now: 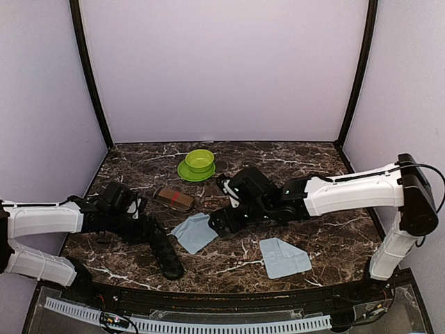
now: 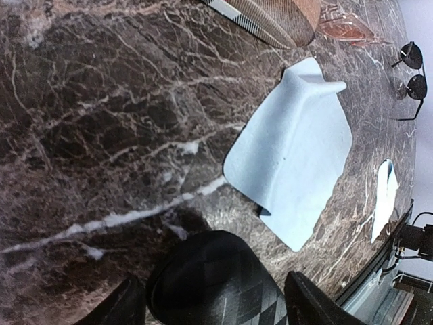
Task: Organize the sunglasses
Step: Move the sunglasses case to the corner of the board.
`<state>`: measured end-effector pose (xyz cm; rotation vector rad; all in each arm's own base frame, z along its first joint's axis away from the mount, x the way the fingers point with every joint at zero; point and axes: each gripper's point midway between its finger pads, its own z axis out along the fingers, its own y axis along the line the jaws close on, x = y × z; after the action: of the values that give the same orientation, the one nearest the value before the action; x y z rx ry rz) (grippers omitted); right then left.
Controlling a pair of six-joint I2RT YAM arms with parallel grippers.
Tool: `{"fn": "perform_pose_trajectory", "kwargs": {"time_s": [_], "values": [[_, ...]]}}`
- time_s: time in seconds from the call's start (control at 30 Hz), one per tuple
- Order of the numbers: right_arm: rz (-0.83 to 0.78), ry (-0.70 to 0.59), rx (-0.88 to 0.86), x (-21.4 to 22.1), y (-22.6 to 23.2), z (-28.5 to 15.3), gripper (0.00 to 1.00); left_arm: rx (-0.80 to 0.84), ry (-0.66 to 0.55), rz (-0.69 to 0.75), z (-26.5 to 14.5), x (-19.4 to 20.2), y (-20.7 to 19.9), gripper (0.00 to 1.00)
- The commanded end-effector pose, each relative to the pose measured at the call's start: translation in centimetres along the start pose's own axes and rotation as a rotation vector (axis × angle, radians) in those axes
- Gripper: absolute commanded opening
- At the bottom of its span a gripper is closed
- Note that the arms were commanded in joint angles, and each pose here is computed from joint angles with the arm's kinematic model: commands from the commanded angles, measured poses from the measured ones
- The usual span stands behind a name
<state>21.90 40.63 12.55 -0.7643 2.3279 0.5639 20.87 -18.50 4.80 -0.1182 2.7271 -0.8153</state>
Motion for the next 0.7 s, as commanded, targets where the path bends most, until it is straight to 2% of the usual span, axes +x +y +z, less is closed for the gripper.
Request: {"fn": "perform_pose_trajectory", "kwargs": {"time_s": [0.0, 0.23, 0.47, 0.53, 0.67], "values": [[0.033, -0.004, -0.089, -1.1, 2.0, -0.1, 1.0, 0.033, 0.096, -0.041, -0.1, 2.2, -1.0, 0.72], [0.102, 0.045, -0.209, 0.3, 4.4, 0.7, 1.0, 0.09, 0.19, -0.012, -0.3, 5.3, -3.2, 0.69], [-0.017, 0.129, -0.236, 3.5, 7.9, 1.2, 1.0, 0.145, 0.268, 0.011, -0.8, 7.5, -3.9, 0.57], [-0.068, 0.158, -0.235, 4.7, 9.2, 1.2, 1.0, 0.137, 0.246, 0.023, -1.4, 7.4, -3.7, 0.58], [-0.136, 0.198, -0.234, 6.6, 11.8, 1.4, 1.0, 0.04, 0.105, 0.044, -3.1, 5.3, -2.4, 0.73]]}}
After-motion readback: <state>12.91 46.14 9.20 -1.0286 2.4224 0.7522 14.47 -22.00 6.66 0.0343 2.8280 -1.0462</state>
